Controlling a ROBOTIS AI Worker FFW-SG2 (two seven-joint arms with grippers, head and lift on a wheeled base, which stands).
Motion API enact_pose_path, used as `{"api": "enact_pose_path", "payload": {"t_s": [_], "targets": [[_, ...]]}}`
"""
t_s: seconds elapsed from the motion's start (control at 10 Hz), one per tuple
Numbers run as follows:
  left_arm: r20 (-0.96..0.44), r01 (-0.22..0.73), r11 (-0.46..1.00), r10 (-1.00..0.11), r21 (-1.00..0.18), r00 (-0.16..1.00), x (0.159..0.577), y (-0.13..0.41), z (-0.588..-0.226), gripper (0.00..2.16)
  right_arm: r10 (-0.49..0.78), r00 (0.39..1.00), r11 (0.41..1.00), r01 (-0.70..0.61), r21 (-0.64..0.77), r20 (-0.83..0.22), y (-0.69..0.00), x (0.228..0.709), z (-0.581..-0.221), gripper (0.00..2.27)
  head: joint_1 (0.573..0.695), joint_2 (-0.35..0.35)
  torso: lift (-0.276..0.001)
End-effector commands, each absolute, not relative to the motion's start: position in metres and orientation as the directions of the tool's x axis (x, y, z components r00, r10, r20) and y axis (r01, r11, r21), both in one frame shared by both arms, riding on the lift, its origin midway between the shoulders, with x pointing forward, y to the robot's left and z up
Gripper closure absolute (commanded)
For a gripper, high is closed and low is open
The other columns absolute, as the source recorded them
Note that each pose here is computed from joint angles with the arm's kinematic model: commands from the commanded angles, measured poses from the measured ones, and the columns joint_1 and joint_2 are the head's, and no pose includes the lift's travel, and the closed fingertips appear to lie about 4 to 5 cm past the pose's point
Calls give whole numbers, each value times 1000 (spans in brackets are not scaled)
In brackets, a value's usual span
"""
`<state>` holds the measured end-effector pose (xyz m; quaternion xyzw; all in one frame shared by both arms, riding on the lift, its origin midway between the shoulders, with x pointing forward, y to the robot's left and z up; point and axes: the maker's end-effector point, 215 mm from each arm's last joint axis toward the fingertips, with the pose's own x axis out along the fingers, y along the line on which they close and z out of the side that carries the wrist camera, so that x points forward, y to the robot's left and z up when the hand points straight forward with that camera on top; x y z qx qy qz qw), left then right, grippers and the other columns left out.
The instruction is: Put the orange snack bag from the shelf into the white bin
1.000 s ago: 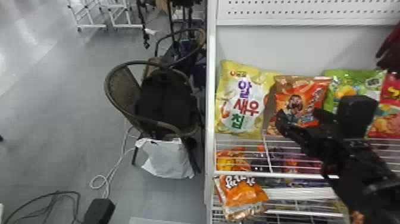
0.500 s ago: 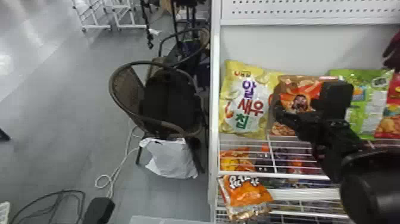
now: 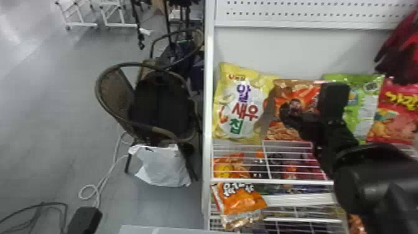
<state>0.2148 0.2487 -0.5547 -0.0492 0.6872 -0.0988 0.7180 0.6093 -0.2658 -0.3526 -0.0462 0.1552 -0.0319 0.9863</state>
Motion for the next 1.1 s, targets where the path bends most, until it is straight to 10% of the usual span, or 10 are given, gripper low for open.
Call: {"api": "enact_pose_path", "payload": {"t_s": [0.0,0.4,0.5,0.6,0.7,1.0], "targets": [[-973,83,971,-226,-222,40,219,242,-553,2142,-94,945,992,62,-112,-312,-272,614,-355,97,695,-23,1],[-971,85,969,-235,-230,47,224,240,-552,2138,-104,940,990,65,-128,-325,-274,636,-363,124,695,-44,1],[-971,88,969,-236,-231,45,224,238,-552,2142,-101,940,990,63,-125,-326,-273,637,-365,367,695,-43,1],[-971,90,969,-236,-231,47,226,238,-551,2142,-105,937,989,65,-131,-332,-274,638,-366,1683,695,-41,1],[-970,90,968,-238,-233,49,227,237,-551,2142,-108,920,990,66,-123,-376,-278,634,-376,2250,695,-41,1],[-969,90,967,-243,-238,45,228,236,-552,2142,-75,926,994,38,-105,-371,-268,626,-369,2250,695,-44,1]]}}
